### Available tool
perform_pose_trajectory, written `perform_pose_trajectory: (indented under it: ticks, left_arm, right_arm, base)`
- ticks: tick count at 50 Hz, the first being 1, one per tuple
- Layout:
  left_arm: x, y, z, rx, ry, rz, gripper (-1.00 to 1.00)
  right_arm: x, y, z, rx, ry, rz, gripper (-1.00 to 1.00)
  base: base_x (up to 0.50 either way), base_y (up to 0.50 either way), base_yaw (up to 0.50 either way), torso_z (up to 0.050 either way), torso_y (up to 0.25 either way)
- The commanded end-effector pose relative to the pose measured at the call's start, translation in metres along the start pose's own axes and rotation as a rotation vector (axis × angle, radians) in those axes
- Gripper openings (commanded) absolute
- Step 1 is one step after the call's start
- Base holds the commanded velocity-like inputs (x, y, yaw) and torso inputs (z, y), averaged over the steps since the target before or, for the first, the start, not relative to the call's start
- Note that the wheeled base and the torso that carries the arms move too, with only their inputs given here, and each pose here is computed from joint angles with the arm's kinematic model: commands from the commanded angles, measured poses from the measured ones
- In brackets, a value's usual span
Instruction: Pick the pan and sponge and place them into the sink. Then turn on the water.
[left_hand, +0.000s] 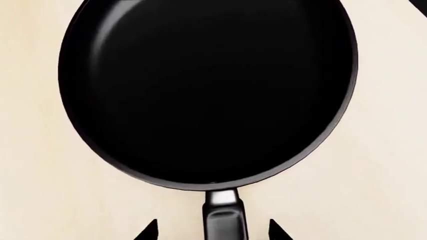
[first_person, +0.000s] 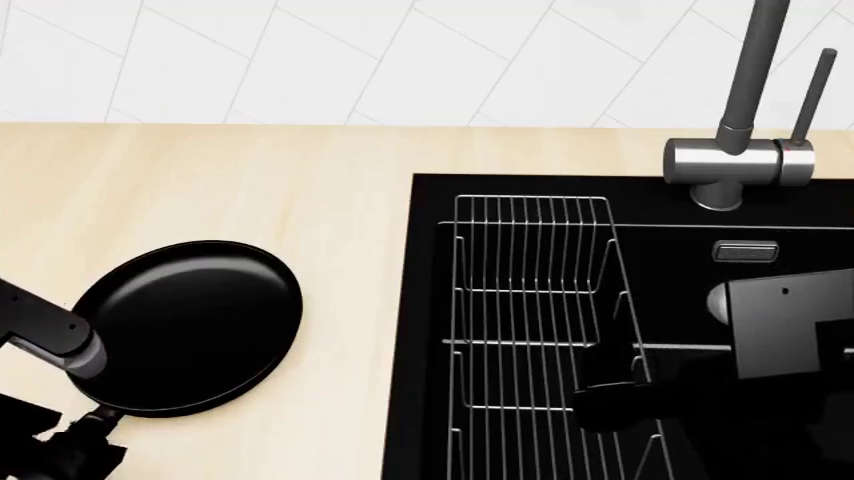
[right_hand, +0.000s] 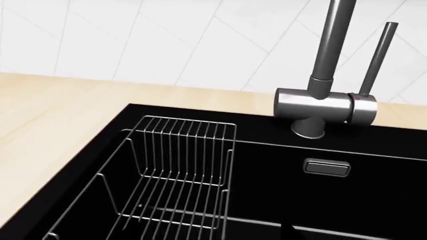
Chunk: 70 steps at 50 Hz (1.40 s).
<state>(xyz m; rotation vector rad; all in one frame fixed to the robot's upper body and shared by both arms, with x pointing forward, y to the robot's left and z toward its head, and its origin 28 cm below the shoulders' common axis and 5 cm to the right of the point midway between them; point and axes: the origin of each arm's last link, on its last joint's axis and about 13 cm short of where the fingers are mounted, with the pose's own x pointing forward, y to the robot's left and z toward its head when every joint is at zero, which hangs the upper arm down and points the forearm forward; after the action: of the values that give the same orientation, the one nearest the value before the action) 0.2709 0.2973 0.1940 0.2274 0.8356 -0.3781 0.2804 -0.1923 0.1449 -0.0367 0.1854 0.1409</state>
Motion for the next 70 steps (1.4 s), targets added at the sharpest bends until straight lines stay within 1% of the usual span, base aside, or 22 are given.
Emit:
perform_pose_trajectory:
  ticks: [1, 4, 17, 19, 23, 29, 30, 31, 32, 33, 36, 37, 38, 39, 40, 45, 46, 56, 58, 61, 64, 70]
  left_arm:
    - [0.002, -0.002, -0.002, -0.016, -0.007, -0.028, -1.0]
    - [0.0, 0.001, -0.003, -0.021, -0.012, -0.023, -1.0]
    - [0.004, -0.001, 0.003, -0.039, -0.055, -0.007, -1.0]
    - [0.005, -0.004, 0.007, -0.041, -0.076, 0.001, -1.0]
    - [-0.003, 0.005, 0.01, -0.059, -0.125, 0.023, -1.0]
    - [-0.009, 0.004, 0.02, -0.061, -0.179, 0.035, -1.0]
    - [-0.012, 0.005, 0.021, -0.062, -0.186, 0.036, -1.0]
    - [-0.018, 0.012, 0.019, -0.057, -0.192, 0.037, -1.0]
    - [-0.015, 0.003, 0.026, -0.062, -0.212, 0.039, -1.0]
    - [-0.016, 0.002, 0.028, -0.05, -0.226, 0.049, -1.0]
    - [-0.027, 0.009, 0.029, -0.045, -0.266, 0.065, -1.0]
    - [-0.025, 0.007, 0.029, -0.02, -0.268, 0.088, -1.0]
    - [-0.026, 0.006, 0.031, -0.031, -0.271, 0.084, -1.0]
    - [-0.027, 0.009, 0.03, -0.013, -0.277, 0.107, -1.0]
    - [-0.028, 0.009, 0.031, -0.015, -0.286, 0.107, -1.0]
    - [-0.027, 0.005, 0.036, -0.009, -0.326, 0.132, -1.0]
    - [-0.03, 0.007, 0.036, -0.024, -0.337, 0.122, -1.0]
    - [-0.028, 0.0, 0.036, -0.012, -0.346, 0.112, -1.0]
    - [-0.033, 0.007, 0.032, -0.009, -0.343, 0.107, -1.0]
    - [-0.03, 0.002, 0.034, -0.004, -0.341, 0.109, -1.0]
    - [-0.034, 0.007, 0.033, -0.003, -0.34, 0.112, -1.0]
    - [-0.029, 0.001, 0.034, 0.002, -0.329, 0.112, -1.0]
  right_arm:
    - [0.0, 0.0, -0.002, 0.004, 0.001, -0.005, 1.0]
    - [-0.001, -0.001, -0.002, 0.003, 0.0, -0.006, 1.0]
    - [-0.001, 0.0, 0.0, 0.0, -0.002, -0.007, 1.0]
    - [-0.002, -0.001, 0.0, 0.0, -0.004, -0.009, 1.0]
    - [-0.001, -0.001, 0.002, -0.003, -0.004, -0.007, 1.0]
    - [-0.002, -0.001, 0.005, -0.006, -0.008, -0.009, 1.0]
    - [-0.002, -0.001, 0.006, -0.006, -0.011, -0.011, 1.0]
    - [-0.003, -0.002, 0.007, -0.008, -0.013, -0.012, 1.0]
    - [-0.004, -0.002, 0.008, -0.003, -0.019, -0.015, 1.0]
    - [-0.004, -0.003, 0.008, -0.004, -0.022, -0.018, 1.0]
    - [-0.005, -0.003, 0.008, -0.001, -0.027, -0.021, 1.0]
    - [-0.005, -0.003, 0.008, -0.003, -0.026, -0.021, 1.0]
    - [-0.005, -0.003, 0.008, -0.004, -0.026, -0.021, 1.0]
    - [-0.006, -0.004, 0.009, -0.005, -0.027, -0.024, 1.0]
    - [-0.006, -0.005, 0.011, -0.006, -0.057, -0.049, 1.0]
    - [-0.006, -0.005, 0.011, -0.002, -0.052, -0.05, 1.0]
    - [-0.006, -0.005, 0.012, -0.001, -0.054, -0.05, 1.0]
    - [-0.009, -0.007, 0.024, -0.037, -0.098, -0.068, 1.0]
    - [-0.008, -0.006, 0.023, -0.037, -0.098, -0.064, 1.0]
    - [-0.006, -0.004, 0.02, -0.04, -0.086, -0.055, 1.0]
    - [-0.004, -0.004, 0.016, -0.074, -0.054, -0.057, 1.0]
    - [-0.005, -0.004, 0.019, -0.069, -0.064, -0.051, 1.0]
  base:
    - [0.0, 0.0, 0.0, 0.0, 0.0]
    - [0.0, 0.0, 0.0, 0.0, 0.0]
    - [0.0, 0.0, 0.0, 0.0, 0.0]
    - [0.01, 0.0, 0.0, 0.0, 0.0]
    - [0.0, 0.0, 0.0, 0.0, 0.0]
    - [0.0, 0.0, 0.0, 0.0, 0.0]
    - [0.0, 0.0, 0.0, 0.0, 0.0]
    - [0.0, 0.0, 0.0, 0.0, 0.0]
    - [0.0, 0.0, 0.0, 0.0, 0.0]
    - [0.0, 0.0, 0.0, 0.0, 0.0]
    - [0.0, 0.0, 0.0, 0.0, 0.004]
    - [0.0, 0.0, 0.0, 0.0, 0.0]
    - [0.0, 0.0, 0.0, 0.0, 0.0]
    - [0.0, 0.0, 0.0, 0.0, 0.0]
    - [0.0, 0.0, 0.0, 0.0, 0.0]
    - [0.0, 0.0, 0.0, 0.0, 0.002]
    - [0.0, 0.0, 0.0, 0.0, 0.0]
    - [0.0, 0.0, 0.0, 0.0, 0.002]
    - [0.0, 0.0, 0.0, 0.0, 0.0]
    - [0.0, 0.0, 0.0, 0.0, 0.003]
    - [0.0, 0.0, 0.0, 0.0, 0.0]
    - [0.0, 0.0, 0.0, 0.0, 0.002]
